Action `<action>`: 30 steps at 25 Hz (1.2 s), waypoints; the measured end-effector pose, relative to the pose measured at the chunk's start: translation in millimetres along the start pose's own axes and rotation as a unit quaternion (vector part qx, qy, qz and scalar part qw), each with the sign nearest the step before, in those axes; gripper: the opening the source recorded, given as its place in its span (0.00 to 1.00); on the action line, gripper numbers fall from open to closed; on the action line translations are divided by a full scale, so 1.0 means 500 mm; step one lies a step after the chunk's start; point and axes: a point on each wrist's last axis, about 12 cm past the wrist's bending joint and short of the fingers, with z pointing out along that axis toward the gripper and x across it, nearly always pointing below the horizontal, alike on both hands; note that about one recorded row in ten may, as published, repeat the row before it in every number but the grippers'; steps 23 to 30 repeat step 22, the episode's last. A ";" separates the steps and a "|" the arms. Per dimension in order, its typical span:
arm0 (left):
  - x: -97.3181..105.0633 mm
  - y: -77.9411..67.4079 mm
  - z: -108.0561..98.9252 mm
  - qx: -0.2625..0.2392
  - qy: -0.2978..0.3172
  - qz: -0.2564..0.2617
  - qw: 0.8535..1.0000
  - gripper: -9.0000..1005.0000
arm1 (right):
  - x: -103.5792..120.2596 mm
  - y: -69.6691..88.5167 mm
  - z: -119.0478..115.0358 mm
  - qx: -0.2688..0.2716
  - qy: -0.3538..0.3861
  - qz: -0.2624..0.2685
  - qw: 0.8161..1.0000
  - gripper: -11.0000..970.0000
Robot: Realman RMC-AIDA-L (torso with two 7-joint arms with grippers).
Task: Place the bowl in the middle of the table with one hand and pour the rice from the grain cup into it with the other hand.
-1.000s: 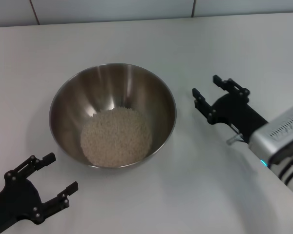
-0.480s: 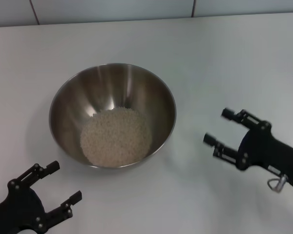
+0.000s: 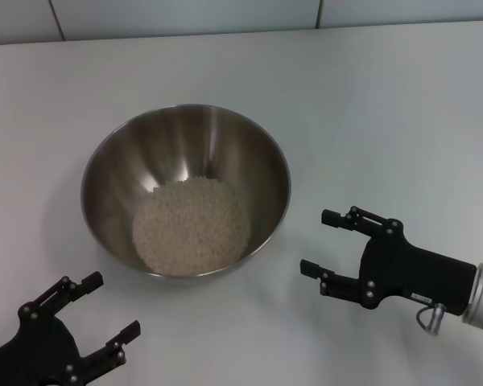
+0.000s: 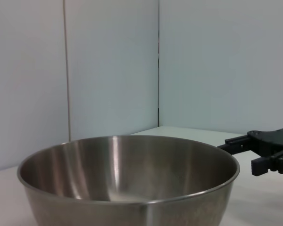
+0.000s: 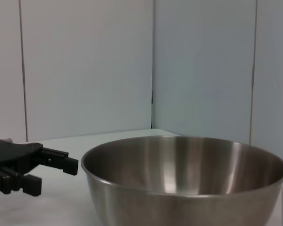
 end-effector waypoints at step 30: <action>0.000 -0.002 0.002 0.006 0.002 0.010 1.000 0.81 | -0.006 -0.003 0.021 -0.021 0.002 -0.008 1.000 0.79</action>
